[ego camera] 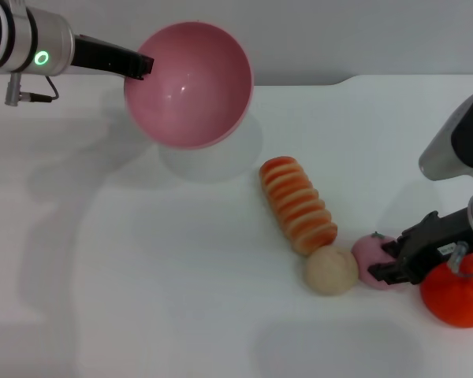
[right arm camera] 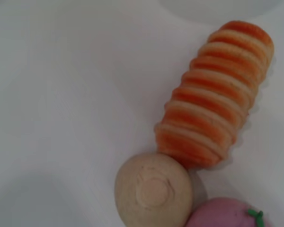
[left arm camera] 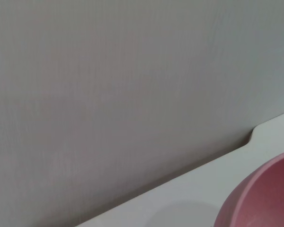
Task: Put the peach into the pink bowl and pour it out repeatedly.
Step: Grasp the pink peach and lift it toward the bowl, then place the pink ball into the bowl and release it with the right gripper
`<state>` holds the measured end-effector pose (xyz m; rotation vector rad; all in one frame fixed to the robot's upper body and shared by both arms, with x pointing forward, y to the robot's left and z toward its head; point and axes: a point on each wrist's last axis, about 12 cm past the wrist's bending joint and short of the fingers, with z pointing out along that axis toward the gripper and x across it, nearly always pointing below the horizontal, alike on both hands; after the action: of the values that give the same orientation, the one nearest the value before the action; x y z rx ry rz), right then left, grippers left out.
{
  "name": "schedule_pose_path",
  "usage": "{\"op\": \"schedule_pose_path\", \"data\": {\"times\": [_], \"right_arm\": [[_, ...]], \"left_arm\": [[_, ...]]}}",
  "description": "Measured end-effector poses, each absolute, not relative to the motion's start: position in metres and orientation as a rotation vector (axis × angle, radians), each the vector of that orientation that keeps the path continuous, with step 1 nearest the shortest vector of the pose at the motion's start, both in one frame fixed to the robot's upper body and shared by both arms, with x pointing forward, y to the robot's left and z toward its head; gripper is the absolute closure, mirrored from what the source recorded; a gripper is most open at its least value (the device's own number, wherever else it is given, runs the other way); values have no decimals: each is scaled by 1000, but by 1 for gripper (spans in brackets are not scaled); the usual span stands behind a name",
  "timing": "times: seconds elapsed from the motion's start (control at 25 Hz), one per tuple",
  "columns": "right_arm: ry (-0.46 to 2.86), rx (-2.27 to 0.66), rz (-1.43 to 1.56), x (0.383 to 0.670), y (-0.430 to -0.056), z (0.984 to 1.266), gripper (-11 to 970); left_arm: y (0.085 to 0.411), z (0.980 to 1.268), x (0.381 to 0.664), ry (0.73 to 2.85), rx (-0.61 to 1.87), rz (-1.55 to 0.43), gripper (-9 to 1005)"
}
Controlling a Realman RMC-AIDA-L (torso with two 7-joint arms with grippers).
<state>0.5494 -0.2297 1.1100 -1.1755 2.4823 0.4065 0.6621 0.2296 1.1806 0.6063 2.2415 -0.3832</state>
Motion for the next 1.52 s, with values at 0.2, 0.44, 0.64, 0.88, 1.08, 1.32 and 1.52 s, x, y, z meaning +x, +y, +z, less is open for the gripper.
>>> {"op": "schedule_pose_path", "data": {"times": [0.2,0.44,0.64,0.88,1.08,1.32,1.52], "right_arm": [[2466,-1195,383,550,-225,1109,533],[2416,-1176,351,548,-226,1125,807],[2368,-1134,321,547,-235,1151,925],[2201,-1124,243,545,-230,1203,922],[1992,-1153,253,544,-206,1248,920],[1813,-1173,252,552,-179,1273,917],[1767,-1189,269,560,-159,1267,915]], "left_arm": [[231,1179,661,2244,603,-385,945],[233,1176,659,2249,600,-382,944],[235,1176,658,2249,596,-379,944],[234,1174,656,2258,603,-388,944],[223,1169,651,2264,661,-398,944],[203,1164,647,2280,744,-412,944],[199,1164,646,2280,752,-425,944]]}}
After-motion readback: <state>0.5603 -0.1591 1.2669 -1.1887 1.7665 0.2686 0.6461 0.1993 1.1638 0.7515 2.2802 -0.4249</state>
